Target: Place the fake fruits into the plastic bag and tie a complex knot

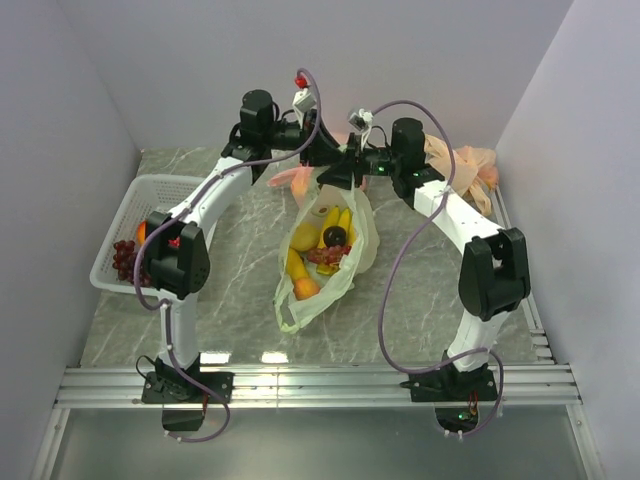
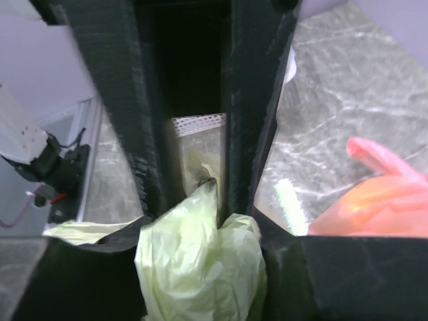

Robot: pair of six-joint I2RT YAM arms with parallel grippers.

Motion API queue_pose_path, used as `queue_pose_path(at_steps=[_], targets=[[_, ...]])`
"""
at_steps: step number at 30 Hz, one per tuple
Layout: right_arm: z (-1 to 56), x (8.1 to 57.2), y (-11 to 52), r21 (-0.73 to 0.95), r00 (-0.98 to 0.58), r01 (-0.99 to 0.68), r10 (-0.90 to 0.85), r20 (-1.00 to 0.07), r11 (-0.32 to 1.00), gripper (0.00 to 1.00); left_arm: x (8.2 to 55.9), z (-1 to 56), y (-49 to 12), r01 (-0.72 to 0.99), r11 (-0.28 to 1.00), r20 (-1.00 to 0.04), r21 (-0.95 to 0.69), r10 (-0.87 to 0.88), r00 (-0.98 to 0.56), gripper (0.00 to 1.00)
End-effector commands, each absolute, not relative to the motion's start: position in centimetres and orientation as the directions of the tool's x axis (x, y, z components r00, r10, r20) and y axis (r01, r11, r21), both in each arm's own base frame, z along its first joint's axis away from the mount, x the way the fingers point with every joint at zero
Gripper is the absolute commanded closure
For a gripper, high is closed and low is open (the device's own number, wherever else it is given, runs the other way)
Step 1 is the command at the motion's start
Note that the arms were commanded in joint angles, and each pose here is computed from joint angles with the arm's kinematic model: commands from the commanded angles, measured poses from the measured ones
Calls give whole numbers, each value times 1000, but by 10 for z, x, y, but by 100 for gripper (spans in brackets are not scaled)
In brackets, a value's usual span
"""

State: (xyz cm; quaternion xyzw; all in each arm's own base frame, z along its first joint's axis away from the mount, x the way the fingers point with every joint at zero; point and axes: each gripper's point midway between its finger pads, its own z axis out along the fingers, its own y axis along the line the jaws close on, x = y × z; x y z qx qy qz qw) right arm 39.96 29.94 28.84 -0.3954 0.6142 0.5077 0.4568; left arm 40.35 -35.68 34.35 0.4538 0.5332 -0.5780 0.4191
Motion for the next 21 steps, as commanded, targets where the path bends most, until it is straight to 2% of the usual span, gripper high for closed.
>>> queue_pose_path(at_steps=[1,2,6,9,12,13,14,15,17,21], targets=[[286,416,288,343,-349,-897,30,-937,278,81,399,414,-334,995,14,-988,-101,-116,-99,60],[285,413,286,354,-360,-890,34,-932,287,87,399,423,-328,995,41,-988,-90,-126,-84,55],[287,412,279,375,-380,-869,51,-924,323,100,412,433,-297,984,178,-996,-14,-94,2,37],[290,415,269,387,-390,-849,68,-918,360,100,418,424,-257,959,282,-999,-22,-44,-10,22],[292,422,257,409,-412,-811,89,-907,418,100,399,386,-221,951,307,-988,38,151,-9,19],[293,427,250,417,-418,-791,101,-903,448,100,388,376,-215,953,294,-976,78,216,13,18],[294,430,246,424,-424,-774,112,-899,470,100,355,345,-201,967,230,-939,113,342,29,17],[291,435,241,438,-440,-747,122,-890,500,100,339,333,-195,971,187,-918,148,392,65,17],[288,442,234,466,-471,-702,140,-871,538,100,299,305,-178,968,105,-860,229,487,151,16],[267,448,223,513,-554,-605,140,-820,609,100,248,257,-155,963,32,-783,266,590,196,15]])
